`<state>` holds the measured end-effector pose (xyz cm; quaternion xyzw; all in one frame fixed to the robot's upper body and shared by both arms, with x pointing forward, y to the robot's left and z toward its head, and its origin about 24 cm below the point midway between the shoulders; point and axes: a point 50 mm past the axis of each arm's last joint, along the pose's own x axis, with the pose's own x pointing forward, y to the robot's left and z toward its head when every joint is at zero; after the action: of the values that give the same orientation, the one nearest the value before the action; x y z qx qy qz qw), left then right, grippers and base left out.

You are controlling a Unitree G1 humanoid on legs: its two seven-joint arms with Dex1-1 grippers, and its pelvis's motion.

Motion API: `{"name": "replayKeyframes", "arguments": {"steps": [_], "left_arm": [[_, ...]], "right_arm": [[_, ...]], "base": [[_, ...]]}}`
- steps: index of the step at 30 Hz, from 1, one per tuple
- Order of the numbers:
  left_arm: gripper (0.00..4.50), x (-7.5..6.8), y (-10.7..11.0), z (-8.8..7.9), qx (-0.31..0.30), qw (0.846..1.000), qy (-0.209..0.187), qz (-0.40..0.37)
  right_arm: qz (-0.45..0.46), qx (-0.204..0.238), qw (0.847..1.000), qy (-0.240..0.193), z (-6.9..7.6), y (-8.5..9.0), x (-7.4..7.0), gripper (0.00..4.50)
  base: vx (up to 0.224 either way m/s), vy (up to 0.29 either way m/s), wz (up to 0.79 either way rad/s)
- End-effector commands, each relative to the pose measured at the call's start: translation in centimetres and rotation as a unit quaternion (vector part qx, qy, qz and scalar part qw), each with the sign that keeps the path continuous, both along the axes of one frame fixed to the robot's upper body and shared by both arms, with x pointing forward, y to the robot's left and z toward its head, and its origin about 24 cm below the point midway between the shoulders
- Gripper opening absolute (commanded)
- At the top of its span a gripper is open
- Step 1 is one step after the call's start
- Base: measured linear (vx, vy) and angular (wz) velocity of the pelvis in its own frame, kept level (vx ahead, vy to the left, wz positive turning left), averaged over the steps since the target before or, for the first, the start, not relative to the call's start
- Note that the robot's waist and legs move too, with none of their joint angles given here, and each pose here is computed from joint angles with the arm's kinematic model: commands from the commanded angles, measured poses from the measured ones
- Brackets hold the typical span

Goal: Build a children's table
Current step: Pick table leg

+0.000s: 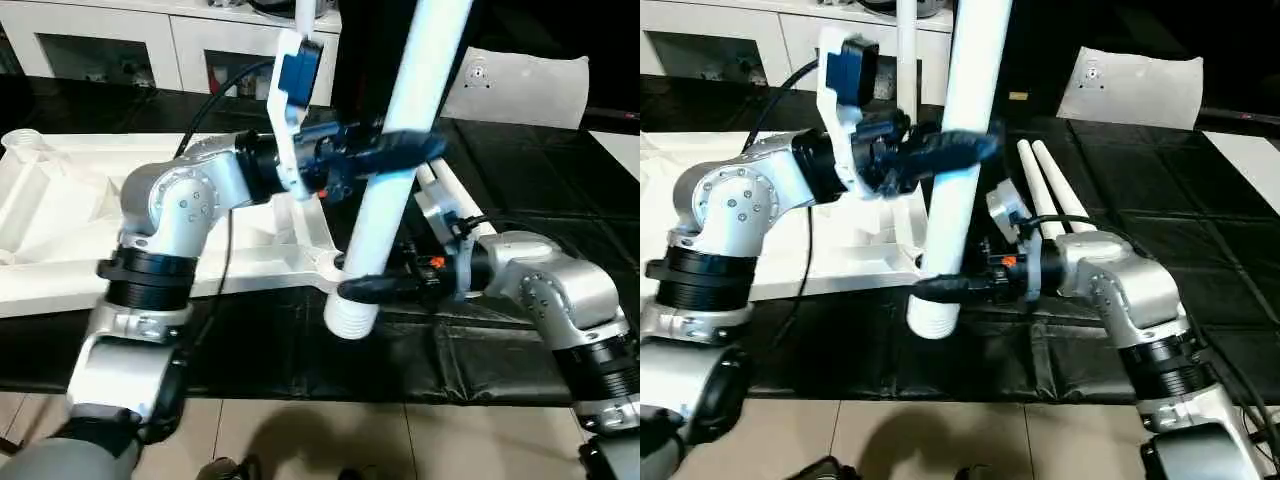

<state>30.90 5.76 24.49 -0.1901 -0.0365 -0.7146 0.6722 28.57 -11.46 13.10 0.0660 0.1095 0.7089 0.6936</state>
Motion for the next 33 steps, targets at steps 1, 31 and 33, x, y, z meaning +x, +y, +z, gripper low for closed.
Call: {"name": "replayKeyframes", "arguments": {"steps": [1, 31, 33], "left_arm": [[2.87, -0.8, -0.7, 1.1, -0.028, 1.000, -0.009, -0.009], [4.50, 3.1, 4.0, -4.1, 0.061, 0.900, -0.030, 0.430], [4.50, 3.4, 4.4, -4.7, 0.090, 0.886, -0.028, 0.455]], "right_arm": [[-0.029, 0.006, 1.000, -0.003, 0.0, -0.3, 0.2, 1.92], [-0.319, 0.017, 0.942, -0.097, -0.4, 1.1, 2.2, 1.91], [-0.322, 0.020, 0.941, -0.101, -0.3, 1.4, 2.1, 1.91]], "base": [[0.000, 0.000, 0.00], [0.000, 0.000, 0.00], [0.000, 0.000, 0.00]]}}
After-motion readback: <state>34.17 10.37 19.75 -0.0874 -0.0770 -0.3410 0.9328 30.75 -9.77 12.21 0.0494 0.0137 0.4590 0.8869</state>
